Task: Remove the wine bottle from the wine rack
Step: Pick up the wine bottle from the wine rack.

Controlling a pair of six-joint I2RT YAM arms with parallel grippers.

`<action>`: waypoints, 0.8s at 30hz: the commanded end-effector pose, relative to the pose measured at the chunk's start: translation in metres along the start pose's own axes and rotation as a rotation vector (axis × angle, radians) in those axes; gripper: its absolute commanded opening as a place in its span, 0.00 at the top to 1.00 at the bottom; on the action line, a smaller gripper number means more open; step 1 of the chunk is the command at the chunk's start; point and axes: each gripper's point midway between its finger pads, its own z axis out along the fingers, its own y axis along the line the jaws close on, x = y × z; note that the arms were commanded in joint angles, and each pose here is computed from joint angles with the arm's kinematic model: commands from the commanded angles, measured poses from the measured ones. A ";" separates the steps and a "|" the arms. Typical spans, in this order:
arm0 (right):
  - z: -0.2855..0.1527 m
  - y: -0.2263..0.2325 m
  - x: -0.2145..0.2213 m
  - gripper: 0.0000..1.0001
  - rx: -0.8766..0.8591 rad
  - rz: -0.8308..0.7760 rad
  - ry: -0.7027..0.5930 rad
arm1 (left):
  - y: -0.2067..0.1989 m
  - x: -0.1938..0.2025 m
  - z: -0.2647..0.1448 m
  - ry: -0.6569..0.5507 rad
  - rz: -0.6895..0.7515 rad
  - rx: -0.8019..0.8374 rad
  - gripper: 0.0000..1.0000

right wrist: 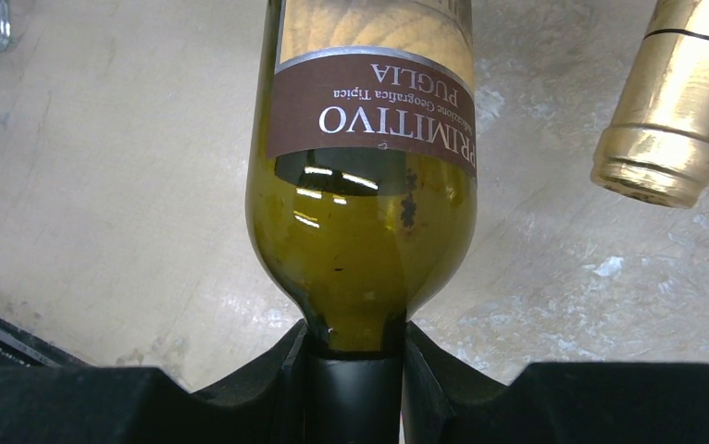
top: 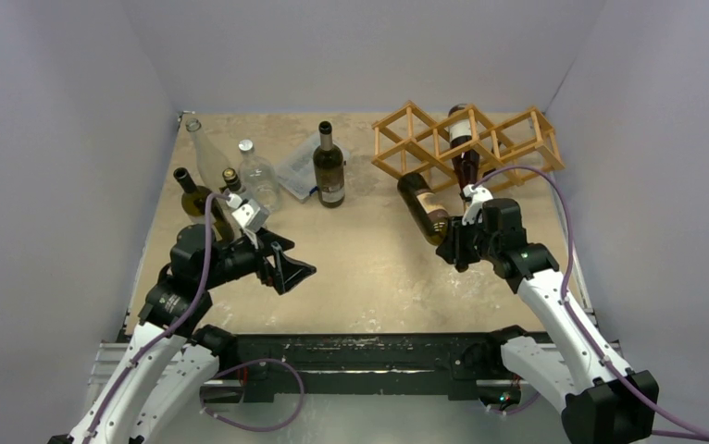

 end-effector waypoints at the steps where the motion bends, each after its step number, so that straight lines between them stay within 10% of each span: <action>1: -0.016 0.031 -0.059 1.00 -0.134 -0.081 -0.207 | -0.014 -0.009 0.002 -0.038 0.041 0.093 0.01; 24: -0.005 0.079 -0.048 1.00 -0.498 -0.432 -0.037 | -0.050 0.012 0.034 0.052 0.306 0.233 0.02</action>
